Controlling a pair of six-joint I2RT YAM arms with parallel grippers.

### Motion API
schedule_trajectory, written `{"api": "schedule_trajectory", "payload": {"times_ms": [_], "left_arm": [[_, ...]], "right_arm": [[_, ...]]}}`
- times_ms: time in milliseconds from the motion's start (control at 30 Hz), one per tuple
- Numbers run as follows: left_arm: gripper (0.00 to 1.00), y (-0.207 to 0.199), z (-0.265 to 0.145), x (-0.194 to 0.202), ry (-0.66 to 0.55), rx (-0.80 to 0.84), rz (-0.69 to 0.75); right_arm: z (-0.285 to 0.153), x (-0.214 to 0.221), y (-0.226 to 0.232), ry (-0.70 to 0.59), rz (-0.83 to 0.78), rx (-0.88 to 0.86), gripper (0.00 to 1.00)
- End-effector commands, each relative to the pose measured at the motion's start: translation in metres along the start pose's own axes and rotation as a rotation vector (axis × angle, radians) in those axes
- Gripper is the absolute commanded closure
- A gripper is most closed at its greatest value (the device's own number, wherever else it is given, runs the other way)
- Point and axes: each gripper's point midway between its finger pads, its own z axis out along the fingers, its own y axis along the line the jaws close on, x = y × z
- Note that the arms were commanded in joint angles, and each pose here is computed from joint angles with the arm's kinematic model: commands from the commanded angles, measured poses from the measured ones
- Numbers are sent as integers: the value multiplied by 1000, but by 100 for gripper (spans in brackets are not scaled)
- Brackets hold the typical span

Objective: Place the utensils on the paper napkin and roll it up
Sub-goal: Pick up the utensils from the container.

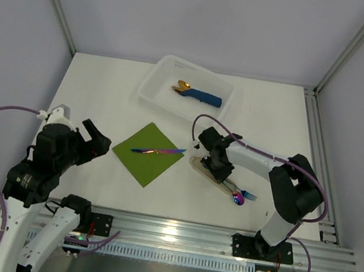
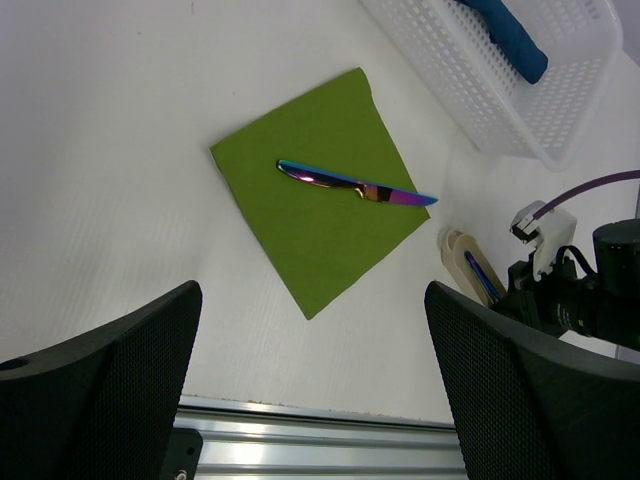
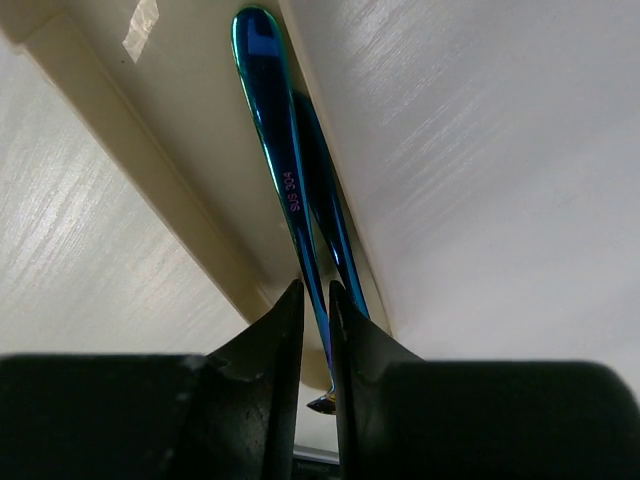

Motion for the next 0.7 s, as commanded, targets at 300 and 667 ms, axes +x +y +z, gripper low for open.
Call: {"api": "schedule_trajectory", "payload": {"times_ms": [300, 667], "left_arm": [[6, -5, -6, -8, -36, 26, 14], [6, -7, -7, -8, -36, 35, 3]], "right_arm": [[-24, -21, -9, -98, -8, 41, 94], [-53, -30, -10, -154, -65, 74, 96]]}}
